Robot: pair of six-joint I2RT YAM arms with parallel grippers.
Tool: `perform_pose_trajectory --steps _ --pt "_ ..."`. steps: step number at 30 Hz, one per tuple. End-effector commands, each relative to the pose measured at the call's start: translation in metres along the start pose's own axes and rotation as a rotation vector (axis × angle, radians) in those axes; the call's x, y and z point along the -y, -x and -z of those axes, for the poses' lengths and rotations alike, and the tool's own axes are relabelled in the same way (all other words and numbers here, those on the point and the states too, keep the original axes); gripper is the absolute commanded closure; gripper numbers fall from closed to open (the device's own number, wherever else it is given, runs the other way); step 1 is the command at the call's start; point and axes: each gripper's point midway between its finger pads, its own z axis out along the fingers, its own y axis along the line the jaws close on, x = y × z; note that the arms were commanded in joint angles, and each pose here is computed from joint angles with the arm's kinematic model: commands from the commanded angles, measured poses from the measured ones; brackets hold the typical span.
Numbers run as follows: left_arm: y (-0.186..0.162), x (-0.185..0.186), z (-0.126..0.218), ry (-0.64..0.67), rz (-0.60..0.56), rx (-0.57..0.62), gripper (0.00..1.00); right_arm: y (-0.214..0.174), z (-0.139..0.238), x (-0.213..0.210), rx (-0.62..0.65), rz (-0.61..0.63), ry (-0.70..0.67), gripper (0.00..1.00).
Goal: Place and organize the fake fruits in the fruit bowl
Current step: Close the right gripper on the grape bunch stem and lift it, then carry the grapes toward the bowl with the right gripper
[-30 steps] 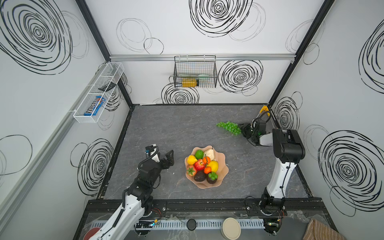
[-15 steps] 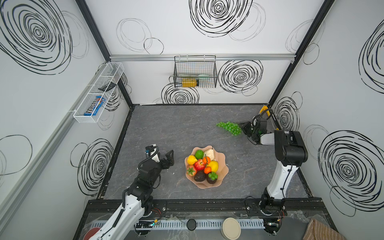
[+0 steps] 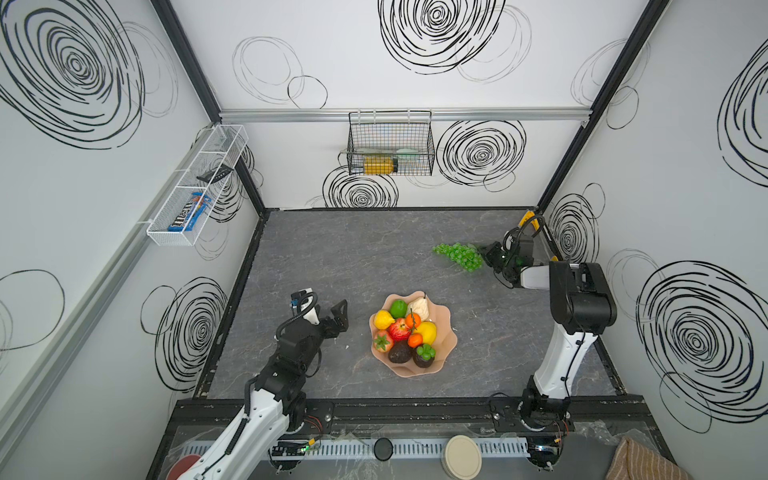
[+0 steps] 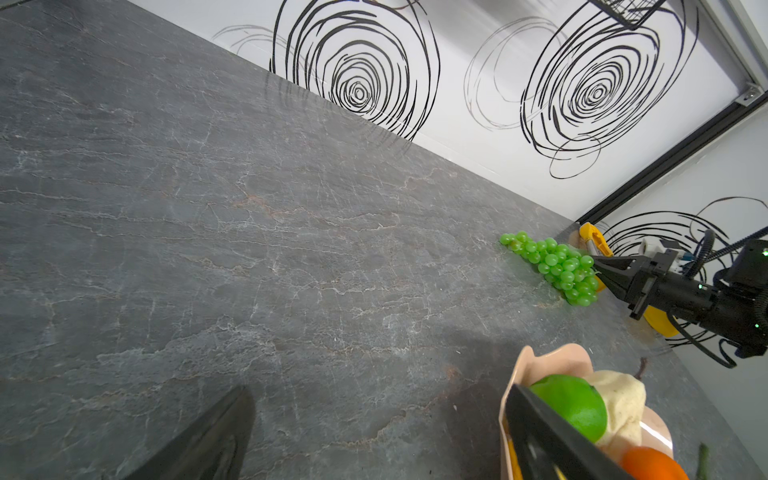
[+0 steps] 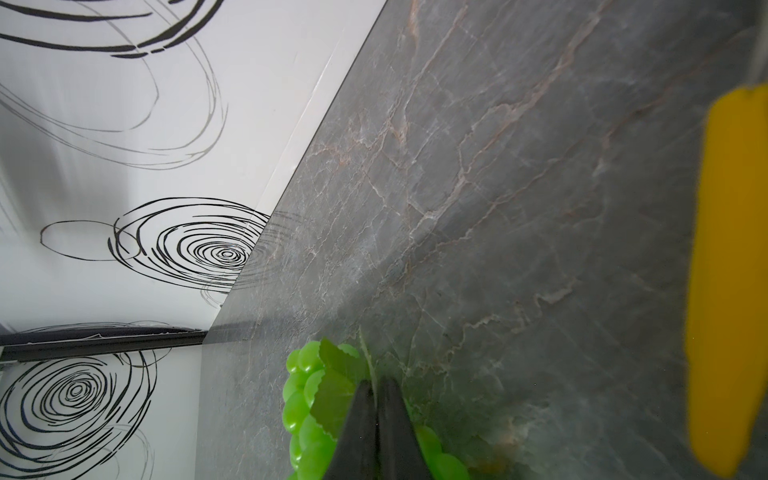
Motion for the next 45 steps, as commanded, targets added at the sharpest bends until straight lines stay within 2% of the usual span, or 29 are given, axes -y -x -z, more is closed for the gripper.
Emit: perform_pose_trajectory --steps 1,9,21,30,38,45 --pt "0.011 0.006 0.000 -0.027 0.007 0.049 0.01 0.009 0.012 -0.024 0.027 0.034 0.039 0.95" --pt "0.011 0.005 0.000 -0.027 0.006 0.049 0.01 0.014 0.037 -0.052 0.053 0.069 0.079 1.00" --pt "0.011 0.006 0.000 -0.027 0.006 0.049 0.01 0.001 0.095 -0.116 0.036 0.212 0.137 1.00" --pt "0.011 0.005 0.000 -0.024 0.006 0.047 0.01 -0.033 0.159 -0.159 -0.036 0.330 0.230 1.00" --pt "0.010 0.004 -0.001 -0.021 0.007 0.047 0.01 -0.083 0.211 -0.195 -0.114 0.464 0.346 1.00" --pt "0.010 0.003 -0.001 -0.021 0.005 0.047 0.01 -0.117 0.236 -0.209 -0.175 0.493 0.413 1.00"
